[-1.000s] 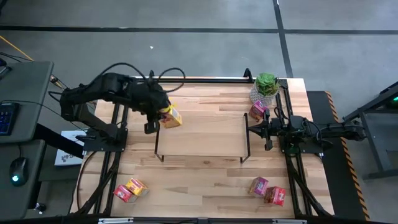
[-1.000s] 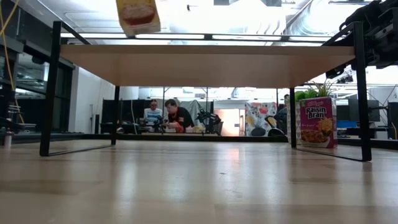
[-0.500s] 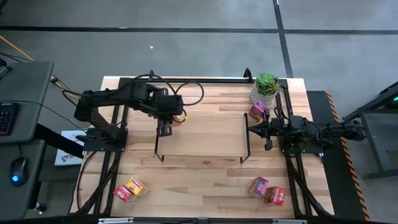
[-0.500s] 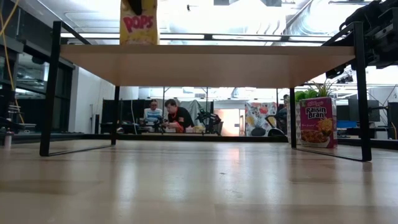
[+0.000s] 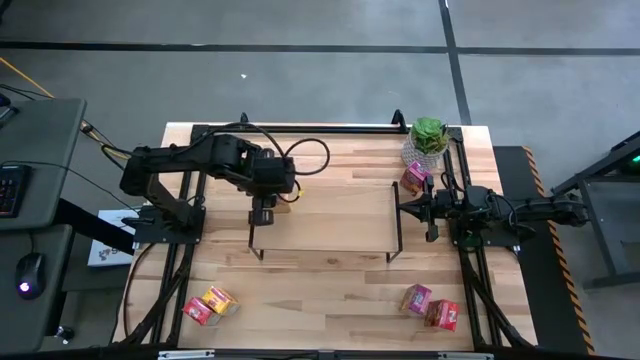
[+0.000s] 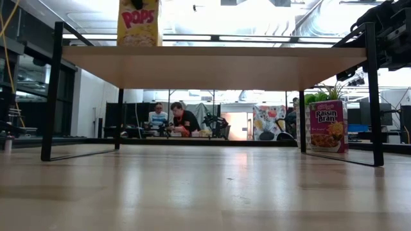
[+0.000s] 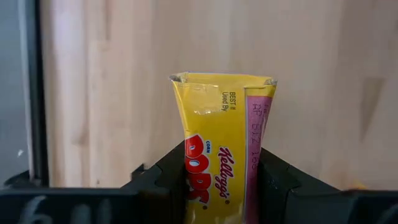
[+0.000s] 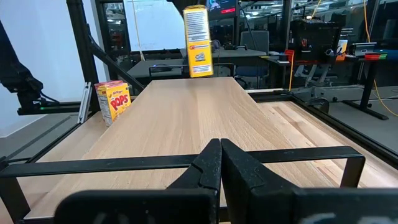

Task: Stack cereal on shelf
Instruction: Put the top yellow cereal box on the shelf

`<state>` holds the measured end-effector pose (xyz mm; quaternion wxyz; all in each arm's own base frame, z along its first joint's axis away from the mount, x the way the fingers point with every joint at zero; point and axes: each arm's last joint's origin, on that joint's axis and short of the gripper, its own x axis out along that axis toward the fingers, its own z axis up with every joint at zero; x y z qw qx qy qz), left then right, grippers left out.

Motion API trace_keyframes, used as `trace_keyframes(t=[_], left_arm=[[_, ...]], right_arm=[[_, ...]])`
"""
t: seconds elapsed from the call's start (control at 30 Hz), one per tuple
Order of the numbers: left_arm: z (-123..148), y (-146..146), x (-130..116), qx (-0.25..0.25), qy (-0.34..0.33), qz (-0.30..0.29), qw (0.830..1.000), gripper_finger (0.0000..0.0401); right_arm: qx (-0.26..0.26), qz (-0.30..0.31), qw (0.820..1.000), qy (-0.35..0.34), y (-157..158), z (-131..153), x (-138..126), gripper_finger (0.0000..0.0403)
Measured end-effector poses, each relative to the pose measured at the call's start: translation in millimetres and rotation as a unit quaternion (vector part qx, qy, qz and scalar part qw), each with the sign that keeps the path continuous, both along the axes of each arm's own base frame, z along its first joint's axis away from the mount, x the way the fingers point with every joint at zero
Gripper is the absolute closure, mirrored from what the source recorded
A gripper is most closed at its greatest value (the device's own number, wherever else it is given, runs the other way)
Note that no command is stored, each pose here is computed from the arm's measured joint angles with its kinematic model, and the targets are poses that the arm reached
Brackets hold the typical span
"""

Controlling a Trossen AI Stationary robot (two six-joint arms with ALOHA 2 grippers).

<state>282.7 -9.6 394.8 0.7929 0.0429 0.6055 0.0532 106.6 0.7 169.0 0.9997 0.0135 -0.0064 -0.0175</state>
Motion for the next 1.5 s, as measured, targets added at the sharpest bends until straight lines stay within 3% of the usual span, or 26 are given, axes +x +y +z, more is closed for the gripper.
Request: trace_keyframes(t=[0.33, 0.53, 0.73, 0.97, 1.5], left_arm=[[0.0, 1.6, 0.1, 0.016, 0.001, -0.006, 1.000, 0.0283], [-19.7, 2.4, 0.2, 0.033, 0.040, -0.002, 0.999, 0.0283], [-24.6, 3.1, -2.0, 0.045, 0.038, 0.005, 0.998, 0.0283], [-25.5, 5.0, -0.5, 0.081, 0.039, 0.004, 0.996, 0.0280], [-26.2, 5.4, 1.3, 0.084, 0.038, -0.013, 0.996, 0.0188]], right_arm=[[0.000, 0.000, 1.000, 0.000, 0.0, -0.1, 0.0, 0.0402], [0.000, 0.000, 1.000, 0.000, 0.0, 0.0, 0.0, 0.0402], [0.000, -0.001, 1.000, 0.000, -0.1, -0.1, 0.0, 0.0402], [0.000, -0.001, 1.000, 0.001, 0.0, -0.2, 0.0, 0.0402], [0.000, 0.000, 1.000, 0.002, 0.0, -0.3, 0.0, 0.0402]])
